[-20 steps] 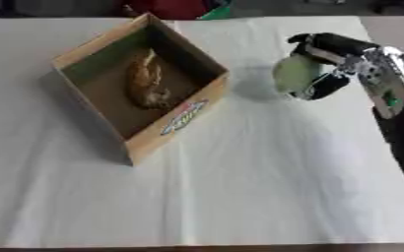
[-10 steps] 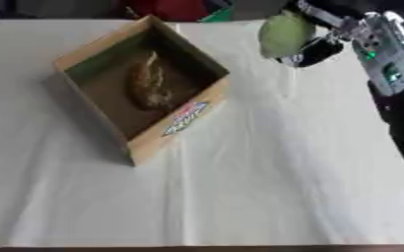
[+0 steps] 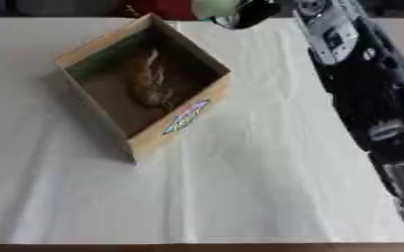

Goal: Pick up objects on the table and place them in the box.

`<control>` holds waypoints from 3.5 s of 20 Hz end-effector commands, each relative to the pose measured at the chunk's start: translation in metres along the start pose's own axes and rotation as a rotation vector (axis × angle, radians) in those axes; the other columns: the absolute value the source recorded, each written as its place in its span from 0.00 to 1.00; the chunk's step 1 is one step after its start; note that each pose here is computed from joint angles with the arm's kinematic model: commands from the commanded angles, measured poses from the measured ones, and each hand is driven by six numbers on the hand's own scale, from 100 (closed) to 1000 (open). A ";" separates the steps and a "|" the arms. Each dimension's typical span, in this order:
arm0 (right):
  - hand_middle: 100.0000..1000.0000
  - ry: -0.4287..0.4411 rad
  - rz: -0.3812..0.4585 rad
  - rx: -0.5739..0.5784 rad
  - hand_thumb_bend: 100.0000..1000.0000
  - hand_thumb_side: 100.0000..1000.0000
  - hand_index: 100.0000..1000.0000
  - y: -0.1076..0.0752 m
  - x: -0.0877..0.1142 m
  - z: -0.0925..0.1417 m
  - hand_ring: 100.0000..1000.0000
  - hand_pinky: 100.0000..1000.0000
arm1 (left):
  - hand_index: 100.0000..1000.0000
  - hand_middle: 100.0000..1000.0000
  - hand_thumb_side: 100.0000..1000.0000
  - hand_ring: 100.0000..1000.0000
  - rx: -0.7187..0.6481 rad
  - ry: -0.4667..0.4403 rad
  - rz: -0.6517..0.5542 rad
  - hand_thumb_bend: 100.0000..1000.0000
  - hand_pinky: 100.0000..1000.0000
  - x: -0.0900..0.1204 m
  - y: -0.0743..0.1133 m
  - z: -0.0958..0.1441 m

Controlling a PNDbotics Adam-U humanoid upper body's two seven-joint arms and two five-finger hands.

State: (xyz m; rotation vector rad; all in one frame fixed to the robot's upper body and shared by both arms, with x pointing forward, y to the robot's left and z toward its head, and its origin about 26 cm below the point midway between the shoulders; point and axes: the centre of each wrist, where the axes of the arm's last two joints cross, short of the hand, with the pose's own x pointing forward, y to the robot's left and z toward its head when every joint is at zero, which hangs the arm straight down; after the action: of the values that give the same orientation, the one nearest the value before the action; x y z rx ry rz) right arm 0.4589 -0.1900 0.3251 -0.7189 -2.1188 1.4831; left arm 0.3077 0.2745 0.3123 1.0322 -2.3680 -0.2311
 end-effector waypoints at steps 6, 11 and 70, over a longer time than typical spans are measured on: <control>0.23 0.007 -0.028 -0.014 0.00 0.00 0.36 0.006 0.010 -0.019 1.00 0.63 | 0.86 0.76 0.90 0.74 0.052 -0.091 0.074 0.64 0.65 0.017 0.002 -0.011; 0.26 0.024 -0.093 0.051 0.00 0.00 0.39 0.055 0.025 -0.040 1.00 0.63 | 0.85 0.75 0.90 0.74 0.091 -0.139 0.133 0.64 0.65 0.018 0.000 -0.011; 0.84 0.012 0.160 -0.356 0.00 0.93 0.88 -0.076 -0.010 0.054 1.00 0.84 | 0.86 0.73 0.90 0.67 0.219 -0.021 0.185 0.15 0.60 -0.014 0.007 0.016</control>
State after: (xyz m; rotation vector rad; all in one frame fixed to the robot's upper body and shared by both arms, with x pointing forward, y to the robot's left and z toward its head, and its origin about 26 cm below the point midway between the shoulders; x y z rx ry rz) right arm 0.4339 -0.2432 0.3565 -0.9689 -2.3317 1.2374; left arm 0.3078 0.2841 0.2860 0.8854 -2.4914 0.0680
